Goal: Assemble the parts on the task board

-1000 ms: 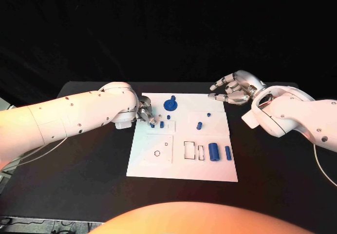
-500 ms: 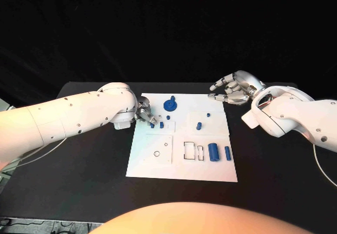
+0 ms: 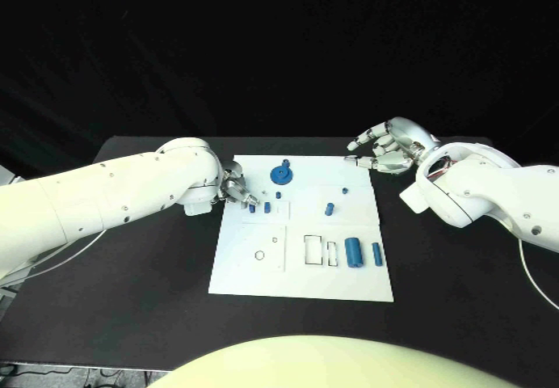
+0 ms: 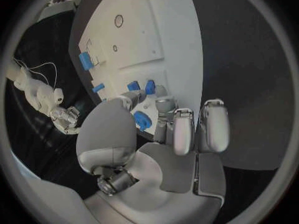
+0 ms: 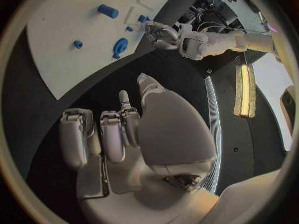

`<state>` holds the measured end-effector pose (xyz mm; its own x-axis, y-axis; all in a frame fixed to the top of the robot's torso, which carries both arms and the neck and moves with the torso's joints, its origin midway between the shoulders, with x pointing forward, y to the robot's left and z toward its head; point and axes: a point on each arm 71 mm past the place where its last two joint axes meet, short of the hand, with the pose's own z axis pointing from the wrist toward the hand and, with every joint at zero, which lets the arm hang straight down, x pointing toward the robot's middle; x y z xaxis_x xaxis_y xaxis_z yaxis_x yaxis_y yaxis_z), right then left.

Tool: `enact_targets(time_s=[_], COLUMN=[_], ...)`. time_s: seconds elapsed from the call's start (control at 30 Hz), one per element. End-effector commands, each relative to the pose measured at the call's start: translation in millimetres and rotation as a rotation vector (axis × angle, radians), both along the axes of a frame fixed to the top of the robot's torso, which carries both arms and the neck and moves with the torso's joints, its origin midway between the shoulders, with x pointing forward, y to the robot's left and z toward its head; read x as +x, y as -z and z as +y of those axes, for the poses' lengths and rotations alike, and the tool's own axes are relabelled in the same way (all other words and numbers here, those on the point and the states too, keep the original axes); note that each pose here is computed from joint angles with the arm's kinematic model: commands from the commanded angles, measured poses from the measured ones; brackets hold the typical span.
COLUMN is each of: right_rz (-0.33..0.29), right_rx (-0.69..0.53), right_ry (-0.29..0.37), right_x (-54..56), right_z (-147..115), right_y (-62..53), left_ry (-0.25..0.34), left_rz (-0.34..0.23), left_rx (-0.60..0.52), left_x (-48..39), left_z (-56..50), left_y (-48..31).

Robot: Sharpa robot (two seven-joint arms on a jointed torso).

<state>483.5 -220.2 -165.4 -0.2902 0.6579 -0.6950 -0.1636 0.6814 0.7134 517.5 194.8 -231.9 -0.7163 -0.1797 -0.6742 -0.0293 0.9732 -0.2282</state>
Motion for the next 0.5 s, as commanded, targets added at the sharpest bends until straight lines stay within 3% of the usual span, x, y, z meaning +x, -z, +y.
enact_targets(time_s=[0.03, 0.23, 0.5], right_rz=[-0.009, -0.010, -0.011], right_rx=[0.002, 0.002, 0.003], right_ry=[-0.009, -0.009, -0.007], right_x=[-0.3, -0.4, -0.4], right_z=[0.5, 0.4, 0.1], right_y=[-0.3, 0.0, 0.2], left_ry=[-0.010, -0.046, -0.135], left_rz=[0.003, -0.037, -0.007], left_rx=[0.004, -0.062, -0.325], left_x=[-0.9, 1.4, 2.8], left_z=[2.5, 4.4, 3.0], left_y=[2.5, -3.7, -9.5])
